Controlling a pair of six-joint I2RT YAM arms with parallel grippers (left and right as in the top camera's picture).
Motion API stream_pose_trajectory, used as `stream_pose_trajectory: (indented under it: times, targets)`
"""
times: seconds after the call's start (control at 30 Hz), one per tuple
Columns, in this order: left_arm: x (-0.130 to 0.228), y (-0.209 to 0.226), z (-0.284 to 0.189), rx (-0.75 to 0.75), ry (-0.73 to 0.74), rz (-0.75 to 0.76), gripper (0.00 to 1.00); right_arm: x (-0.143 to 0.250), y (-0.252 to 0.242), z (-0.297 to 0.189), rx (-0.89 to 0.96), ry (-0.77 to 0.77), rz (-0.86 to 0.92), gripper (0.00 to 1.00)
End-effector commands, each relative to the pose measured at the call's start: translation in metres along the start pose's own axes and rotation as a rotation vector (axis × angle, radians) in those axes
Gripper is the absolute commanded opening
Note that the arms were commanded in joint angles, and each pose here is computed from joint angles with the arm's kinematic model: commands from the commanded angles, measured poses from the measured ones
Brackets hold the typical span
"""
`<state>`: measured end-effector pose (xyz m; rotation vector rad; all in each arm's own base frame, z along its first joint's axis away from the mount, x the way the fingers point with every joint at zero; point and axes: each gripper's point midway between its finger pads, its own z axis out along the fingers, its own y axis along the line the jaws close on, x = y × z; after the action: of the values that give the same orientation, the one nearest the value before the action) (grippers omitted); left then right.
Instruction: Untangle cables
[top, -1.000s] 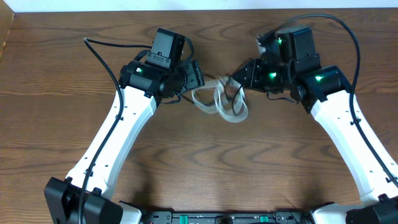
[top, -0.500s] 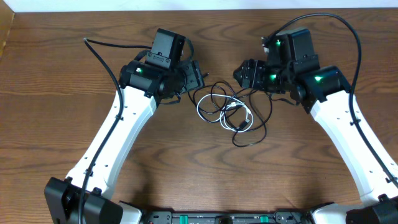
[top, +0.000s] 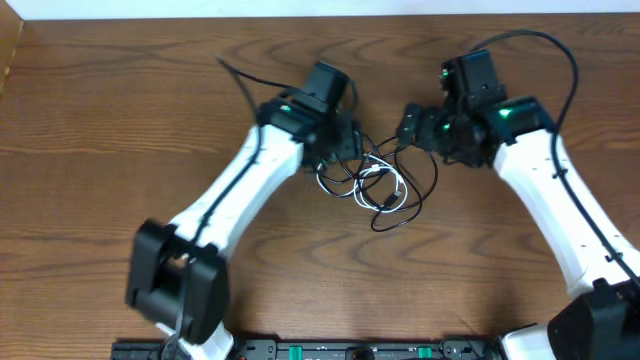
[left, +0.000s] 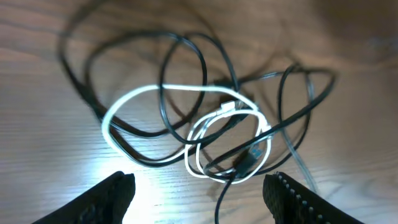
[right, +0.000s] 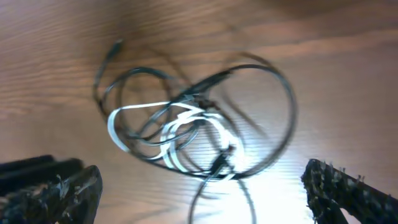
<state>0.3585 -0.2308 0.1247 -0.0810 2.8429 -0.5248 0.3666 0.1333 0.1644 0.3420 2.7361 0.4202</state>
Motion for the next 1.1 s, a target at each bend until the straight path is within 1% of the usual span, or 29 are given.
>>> stream_pose_trajectory:
  times: [0.0, 0.17, 0.3, 0.37, 0.5, 0.57, 0.6, 0.63, 0.73, 0.83, 0.93, 0.97, 1.07]
  targets:
    - [0.019, -0.004, 0.033, 0.004, 0.09, 0.05, 0.71, -0.015, -0.034, -0.007, 0.053, -0.019, 0.107, 0.99]
    - [0.033, -0.029, 0.061, 0.103, 0.15, 0.134, 0.71, -0.015, -0.047, -0.01, 0.039, 0.014, 0.155, 0.99]
    - [0.038, -0.036, 0.071, 0.108, 0.156, 0.156, 0.71, -0.013, -0.048, -0.01, 0.045, 0.021, 0.106, 0.99]
    - [0.039, -0.039, 0.072, 0.114, 0.153, 0.191, 0.7, -0.012, -0.048, -0.009, 0.046, 0.023, 0.107, 0.99]
    - [0.039, -0.039, 0.072, 0.113, 0.15, 0.221, 0.46, -0.013, -0.048, -0.008, 0.045, 0.021, 0.107, 0.99]
    - [0.039, -0.04, 0.072, 0.117, 0.146, 0.222, 0.28, -0.013, -0.048, -0.008, 0.045, 0.021, 0.107, 0.99]
    - [0.038, -0.041, 0.072, 0.119, 0.142, 0.223, 0.14, -0.012, -0.048, -0.008, 0.045, 0.022, 0.107, 0.99]
    - [0.037, -0.042, 0.071, 0.122, 0.139, 0.223, 0.08, -0.012, -0.048, -0.008, 0.046, 0.023, 0.108, 0.99]
    - [0.036, -0.056, 0.059, 0.188, 0.142, 0.231, 0.07, -0.01, -0.05, -0.007, 0.05, 0.031, 0.109, 0.99]
    - [0.031, -0.082, 0.028, 0.295, 0.115, 0.253, 0.07, -0.008, -0.05, -0.005, 0.051, 0.035, 0.107, 0.99]
    - [0.017, -0.102, -0.016, 0.363, 0.02, 0.287, 0.07, -0.004, -0.051, -0.001, 0.053, 0.043, 0.105, 0.99]
    - [0.009, -0.112, -0.043, 0.402, -0.044, 0.308, 0.07, -0.002, -0.05, 0.001, 0.054, 0.048, 0.101, 0.99]
    - [-0.002, -0.13, -0.098, 0.484, -0.186, 0.355, 0.08, 0.003, -0.047, 0.006, 0.046, 0.059, 0.096, 0.99]
